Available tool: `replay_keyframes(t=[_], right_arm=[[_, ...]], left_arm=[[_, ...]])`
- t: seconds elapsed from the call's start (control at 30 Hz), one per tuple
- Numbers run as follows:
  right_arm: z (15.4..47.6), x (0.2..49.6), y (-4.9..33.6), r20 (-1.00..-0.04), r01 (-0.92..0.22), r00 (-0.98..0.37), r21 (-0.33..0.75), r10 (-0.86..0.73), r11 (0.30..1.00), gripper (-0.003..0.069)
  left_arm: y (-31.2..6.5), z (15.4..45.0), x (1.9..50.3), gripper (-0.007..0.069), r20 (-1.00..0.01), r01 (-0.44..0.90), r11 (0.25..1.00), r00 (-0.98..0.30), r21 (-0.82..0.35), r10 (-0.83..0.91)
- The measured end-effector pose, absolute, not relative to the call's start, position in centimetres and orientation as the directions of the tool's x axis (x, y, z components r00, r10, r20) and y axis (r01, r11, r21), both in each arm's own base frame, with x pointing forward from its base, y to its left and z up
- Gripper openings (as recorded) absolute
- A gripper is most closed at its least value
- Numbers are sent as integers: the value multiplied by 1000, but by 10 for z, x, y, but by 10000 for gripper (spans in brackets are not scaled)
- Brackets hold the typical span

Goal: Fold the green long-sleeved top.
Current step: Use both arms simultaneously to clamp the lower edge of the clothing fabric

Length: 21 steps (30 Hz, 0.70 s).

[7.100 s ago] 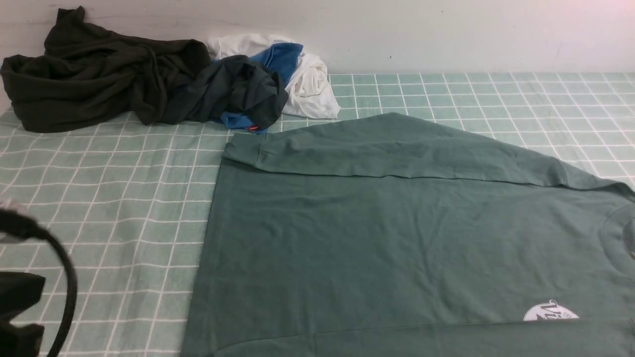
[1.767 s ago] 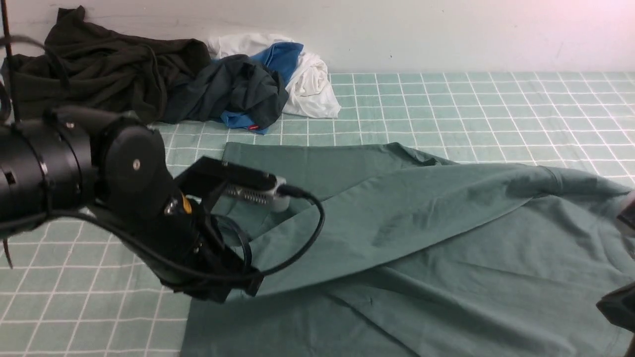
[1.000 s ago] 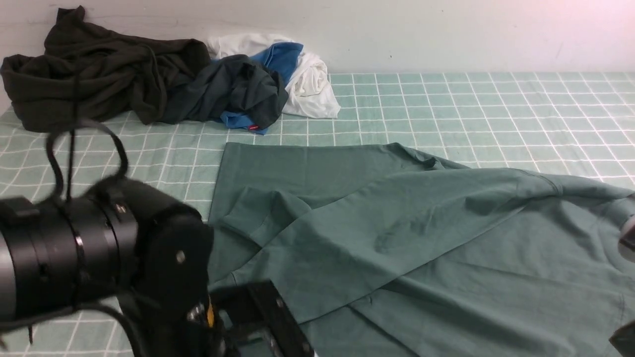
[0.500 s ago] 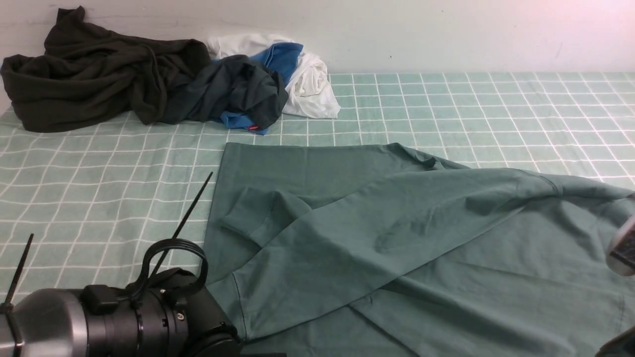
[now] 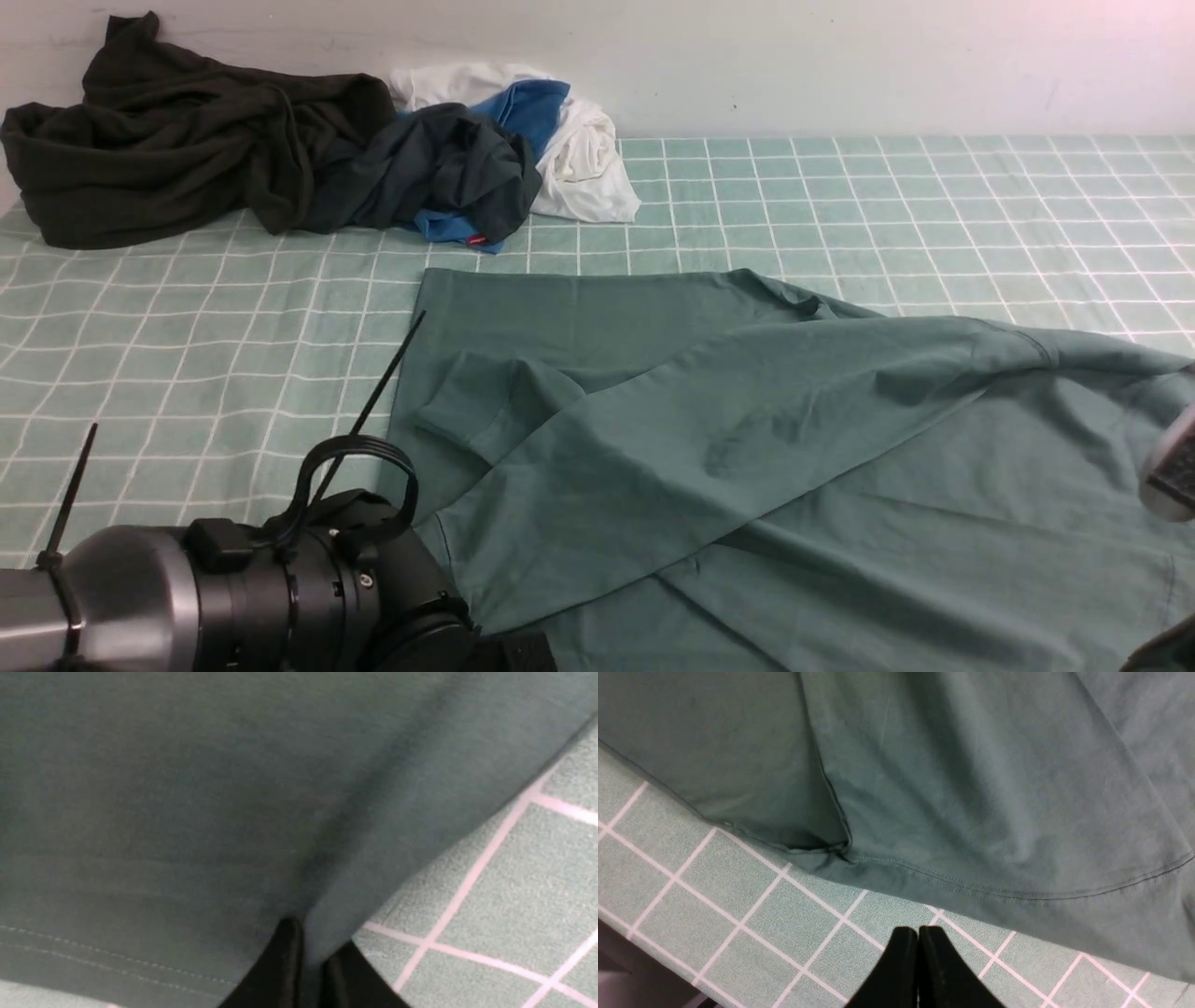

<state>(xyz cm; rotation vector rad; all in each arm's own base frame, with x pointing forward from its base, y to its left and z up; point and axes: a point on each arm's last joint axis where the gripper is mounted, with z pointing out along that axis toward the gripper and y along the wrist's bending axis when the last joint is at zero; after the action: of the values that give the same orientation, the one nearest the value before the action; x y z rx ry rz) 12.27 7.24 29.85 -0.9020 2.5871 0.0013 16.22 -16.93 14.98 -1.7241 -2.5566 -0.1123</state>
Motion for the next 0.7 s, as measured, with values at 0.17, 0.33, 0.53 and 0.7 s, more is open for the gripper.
replay_keyframes(t=[0.17, 0.33, 0.53, 0.7], right_arm=[[298, 122, 73, -361, -649, -669, -142, -650, 747, 43], [295, 122, 81, -338, -753, -583, -118, -739, 648, 164], [279, 135, 95, -255, -881, -423, -108, -869, 460, 413], [245, 153, 107, -153, -927, -353, -77, -923, 367, 475]], left_arm=[[-168, 154, 161, 6, 89, 919, 393, -395, 33, 915], [-157, 181, 152, 6, 36, 897, 437, -439, 64, 898], [-128, 197, 127, 6, 65, 896, 438, -443, 70, 894], [-124, 199, 125, 6, 60, 895, 439, -444, 74, 894]])
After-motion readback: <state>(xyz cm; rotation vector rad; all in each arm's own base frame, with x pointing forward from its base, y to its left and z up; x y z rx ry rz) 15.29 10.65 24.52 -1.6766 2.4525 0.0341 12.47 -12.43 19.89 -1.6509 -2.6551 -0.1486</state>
